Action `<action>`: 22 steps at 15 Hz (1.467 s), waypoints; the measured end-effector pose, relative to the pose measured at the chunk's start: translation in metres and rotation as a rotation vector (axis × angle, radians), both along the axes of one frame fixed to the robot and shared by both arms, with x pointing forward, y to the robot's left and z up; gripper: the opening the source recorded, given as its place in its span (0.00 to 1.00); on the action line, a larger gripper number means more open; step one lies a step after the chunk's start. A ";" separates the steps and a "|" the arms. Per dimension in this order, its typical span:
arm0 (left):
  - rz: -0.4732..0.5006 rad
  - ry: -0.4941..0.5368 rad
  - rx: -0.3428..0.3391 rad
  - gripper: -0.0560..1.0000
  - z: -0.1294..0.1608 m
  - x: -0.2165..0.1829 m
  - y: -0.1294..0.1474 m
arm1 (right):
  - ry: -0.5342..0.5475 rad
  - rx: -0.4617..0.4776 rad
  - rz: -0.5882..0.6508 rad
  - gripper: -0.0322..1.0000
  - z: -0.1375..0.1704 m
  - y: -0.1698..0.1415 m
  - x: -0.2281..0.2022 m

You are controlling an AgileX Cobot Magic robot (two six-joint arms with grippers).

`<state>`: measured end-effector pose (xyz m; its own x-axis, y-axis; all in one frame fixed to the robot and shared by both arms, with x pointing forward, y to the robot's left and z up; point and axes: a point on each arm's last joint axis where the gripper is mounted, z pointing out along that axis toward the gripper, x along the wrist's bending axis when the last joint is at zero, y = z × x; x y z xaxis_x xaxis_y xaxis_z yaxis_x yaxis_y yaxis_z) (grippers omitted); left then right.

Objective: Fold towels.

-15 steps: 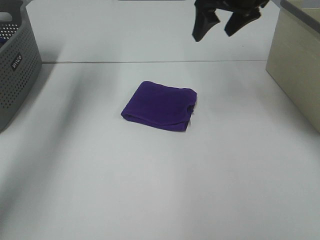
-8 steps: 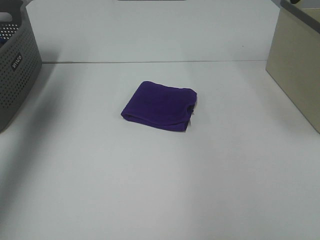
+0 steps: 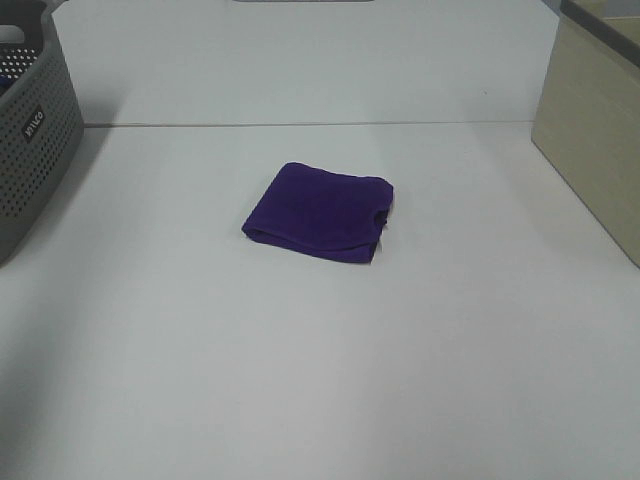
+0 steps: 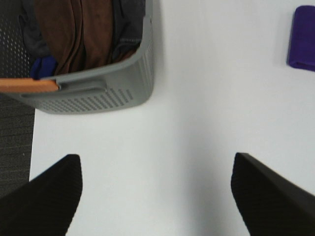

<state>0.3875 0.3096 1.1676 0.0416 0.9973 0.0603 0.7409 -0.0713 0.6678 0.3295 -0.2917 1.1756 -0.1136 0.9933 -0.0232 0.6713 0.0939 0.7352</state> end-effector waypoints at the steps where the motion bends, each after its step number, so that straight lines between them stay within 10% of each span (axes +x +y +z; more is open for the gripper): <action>1: 0.002 -0.017 0.008 0.78 -0.010 -0.023 -0.001 | -0.064 0.001 0.000 0.87 -0.010 -0.001 -0.019; 11: -0.003 -0.342 0.012 0.78 -0.111 -0.152 -0.012 | -0.337 0.064 -0.015 0.87 -0.107 -0.001 -0.103; 22: -0.019 -0.373 -0.026 0.78 -0.115 -0.154 -0.016 | -0.284 0.073 -0.018 0.87 -0.122 -0.001 -0.096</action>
